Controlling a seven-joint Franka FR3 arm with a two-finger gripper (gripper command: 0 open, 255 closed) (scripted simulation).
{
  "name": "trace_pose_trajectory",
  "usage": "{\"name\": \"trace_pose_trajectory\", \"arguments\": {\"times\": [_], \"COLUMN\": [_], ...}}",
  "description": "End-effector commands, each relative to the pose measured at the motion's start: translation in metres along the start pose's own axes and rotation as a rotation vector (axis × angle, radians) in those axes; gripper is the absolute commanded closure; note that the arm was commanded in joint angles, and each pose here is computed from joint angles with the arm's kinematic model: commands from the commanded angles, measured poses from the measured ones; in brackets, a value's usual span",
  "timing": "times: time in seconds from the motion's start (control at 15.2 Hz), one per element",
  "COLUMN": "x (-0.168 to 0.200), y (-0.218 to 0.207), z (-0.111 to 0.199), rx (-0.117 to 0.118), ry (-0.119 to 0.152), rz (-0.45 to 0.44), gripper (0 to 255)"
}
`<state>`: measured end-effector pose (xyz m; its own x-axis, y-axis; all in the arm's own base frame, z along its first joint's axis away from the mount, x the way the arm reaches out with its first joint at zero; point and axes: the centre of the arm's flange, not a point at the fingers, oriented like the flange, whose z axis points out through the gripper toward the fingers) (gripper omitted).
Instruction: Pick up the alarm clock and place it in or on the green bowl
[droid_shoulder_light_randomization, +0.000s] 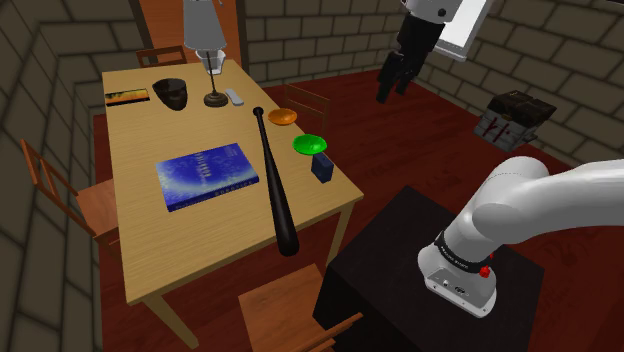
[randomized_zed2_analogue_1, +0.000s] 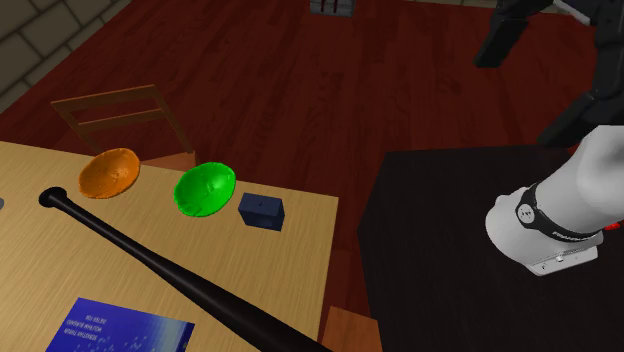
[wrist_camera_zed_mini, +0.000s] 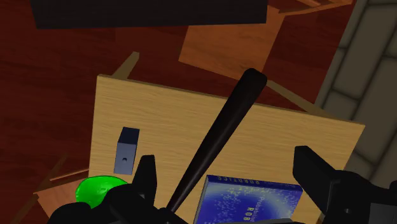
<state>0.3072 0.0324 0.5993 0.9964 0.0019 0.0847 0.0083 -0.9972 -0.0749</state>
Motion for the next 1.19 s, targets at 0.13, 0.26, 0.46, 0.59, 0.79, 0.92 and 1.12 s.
{"name": "trace_pose_trajectory", "arguments": {"times": [0.13, 0.26, 0.46, 0.59, 0.79, 0.92, 1.12], "x": [0.012, 0.025, 0.043, 0.055, 0.073, 0.084, 0.102], "y": [0.008, 0.016, 0.028, 0.036, 0.049, 0.057, 0.071], "z": [0.022, 0.044, 0.077, 0.099, 0.133, 0.155, 0.188], "rx": [-0.003, -0.007, -0.012, -0.015, -0.02, -0.024, -0.029], "ry": [-0.003, -0.007, -0.012, -0.015, -0.02, -0.024, -0.029], "rz": [0.004, 0.008, 0.014, 0.018, 0.024, 0.028, 0.034], "gripper": [0, 0, 0, 0, 0, 0, 0]}}
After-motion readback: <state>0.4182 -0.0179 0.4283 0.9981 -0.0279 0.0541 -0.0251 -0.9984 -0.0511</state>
